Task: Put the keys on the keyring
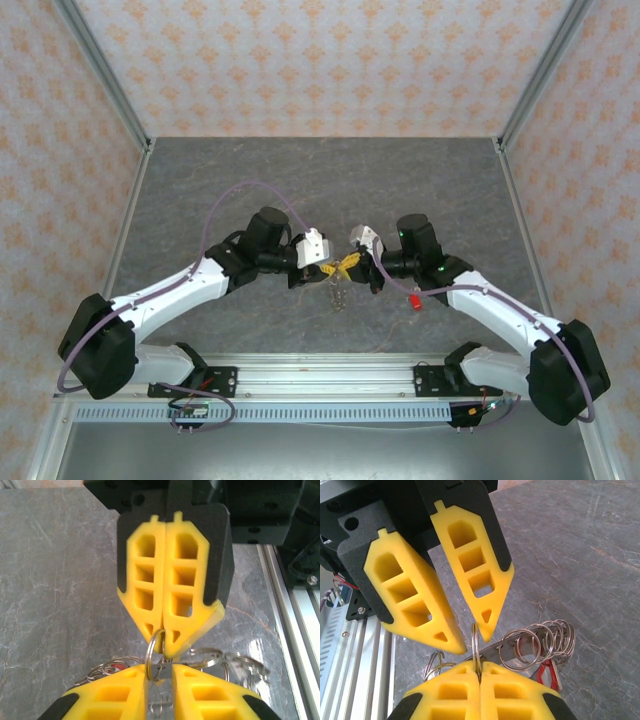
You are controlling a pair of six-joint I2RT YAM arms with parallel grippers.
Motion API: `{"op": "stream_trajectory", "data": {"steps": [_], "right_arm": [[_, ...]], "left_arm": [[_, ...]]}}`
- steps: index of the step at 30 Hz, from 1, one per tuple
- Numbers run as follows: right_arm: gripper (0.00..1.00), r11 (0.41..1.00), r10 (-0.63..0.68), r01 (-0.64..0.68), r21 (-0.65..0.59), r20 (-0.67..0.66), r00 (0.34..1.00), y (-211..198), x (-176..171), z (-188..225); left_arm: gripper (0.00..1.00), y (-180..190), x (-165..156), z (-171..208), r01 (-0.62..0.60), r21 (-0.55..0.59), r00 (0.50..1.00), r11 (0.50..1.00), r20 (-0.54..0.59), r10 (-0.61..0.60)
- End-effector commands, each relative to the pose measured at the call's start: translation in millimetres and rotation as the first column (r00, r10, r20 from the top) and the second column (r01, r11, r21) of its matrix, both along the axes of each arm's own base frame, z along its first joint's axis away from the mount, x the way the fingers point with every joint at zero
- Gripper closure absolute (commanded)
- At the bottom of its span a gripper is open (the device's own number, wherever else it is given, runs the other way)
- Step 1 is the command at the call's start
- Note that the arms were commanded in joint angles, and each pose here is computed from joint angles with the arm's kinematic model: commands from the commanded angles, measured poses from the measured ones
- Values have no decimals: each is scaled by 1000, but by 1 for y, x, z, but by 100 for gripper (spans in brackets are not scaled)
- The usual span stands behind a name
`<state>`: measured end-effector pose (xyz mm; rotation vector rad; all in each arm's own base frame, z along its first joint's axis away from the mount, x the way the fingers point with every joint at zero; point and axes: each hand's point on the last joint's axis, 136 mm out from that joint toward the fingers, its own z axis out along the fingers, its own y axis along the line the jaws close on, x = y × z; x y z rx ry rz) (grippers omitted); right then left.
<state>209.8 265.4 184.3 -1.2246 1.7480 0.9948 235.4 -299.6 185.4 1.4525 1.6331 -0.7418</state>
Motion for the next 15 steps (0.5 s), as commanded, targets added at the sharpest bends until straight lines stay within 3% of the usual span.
{"op": "stream_trajectory", "data": {"steps": [1,15], "right_arm": [[100,1000,23,-23,-2,92,995,1,3,24],[100,999,39,-37,-25,100,994,3,3,23]], "left_arm": [[79,0,-5,6,32,52,999,998,37,-34],[80,-11,-1,8,43,68,998,997,39,-45]]}}
